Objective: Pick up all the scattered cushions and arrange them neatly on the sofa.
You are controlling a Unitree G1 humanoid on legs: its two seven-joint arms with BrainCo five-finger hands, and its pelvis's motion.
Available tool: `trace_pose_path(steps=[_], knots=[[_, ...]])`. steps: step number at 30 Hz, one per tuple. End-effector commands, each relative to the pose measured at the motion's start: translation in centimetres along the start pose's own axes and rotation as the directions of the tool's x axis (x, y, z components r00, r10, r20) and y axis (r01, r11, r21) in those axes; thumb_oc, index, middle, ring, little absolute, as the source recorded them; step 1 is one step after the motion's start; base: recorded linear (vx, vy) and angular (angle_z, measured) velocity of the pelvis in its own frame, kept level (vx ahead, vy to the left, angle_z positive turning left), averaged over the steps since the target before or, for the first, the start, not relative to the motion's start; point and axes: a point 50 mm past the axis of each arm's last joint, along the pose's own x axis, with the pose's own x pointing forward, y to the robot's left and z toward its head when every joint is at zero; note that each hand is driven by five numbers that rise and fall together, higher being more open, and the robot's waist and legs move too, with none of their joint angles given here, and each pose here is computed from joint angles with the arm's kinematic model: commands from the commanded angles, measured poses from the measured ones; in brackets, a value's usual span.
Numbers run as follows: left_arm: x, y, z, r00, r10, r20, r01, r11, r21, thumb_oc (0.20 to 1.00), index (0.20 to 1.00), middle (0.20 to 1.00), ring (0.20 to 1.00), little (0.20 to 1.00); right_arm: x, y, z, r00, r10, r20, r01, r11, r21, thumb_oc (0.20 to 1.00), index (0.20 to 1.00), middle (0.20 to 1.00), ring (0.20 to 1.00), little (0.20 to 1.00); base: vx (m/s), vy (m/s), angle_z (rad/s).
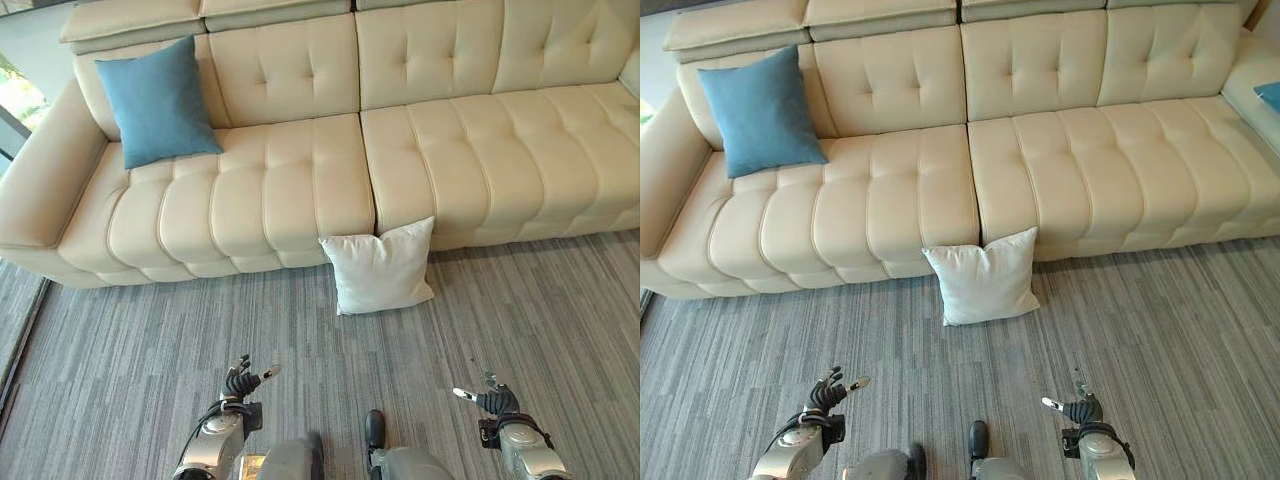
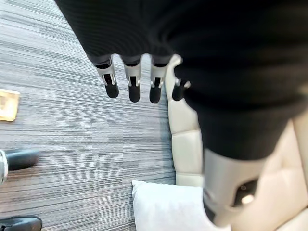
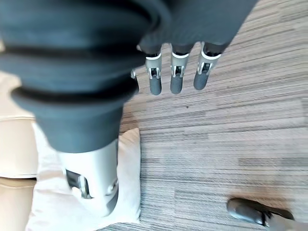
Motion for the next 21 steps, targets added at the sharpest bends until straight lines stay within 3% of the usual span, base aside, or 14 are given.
trace_pose_path(steps=[1, 11, 21], knots=[[-0.4, 0.0, -1.0, 1.000, -0.003, -0.007, 0.004, 0.998, 0.058, 1.000, 1.000, 1.000, 1.000, 1.000, 0.3, -1.8, 0.7, 0.998, -0.049, 0.037, 0.051, 0.998, -0.043, 1.000, 1.000, 1.000, 1.000, 1.000, 0.18, -0.006, 0.12], [-1.0, 1.5, -3.2, 0.995, 0.049, -0.084, -0.044, 0.997, 0.067, 1.000, 1.000, 1.000, 1.000, 1.000, 0.2, -0.6, 0.2, 1.000, -0.009, 0.017, 0.010, 0.998, -0.059, 1.000, 1.000, 1.000, 1.000, 1.000, 0.27, 0.105, -0.25], [-0.5, 2.5, -2.3, 0.995, 0.071, -0.065, -0.067, 0.996, 0.067, 1.000, 1.000, 1.000, 1.000, 1.000, 0.5, 0.6, 0.6, 1.000, 0.020, 0.003, -0.020, 0.998, -0.063, 1.000, 1.000, 1.000, 1.000, 1.000, 0.17, 0.089, -0.54]])
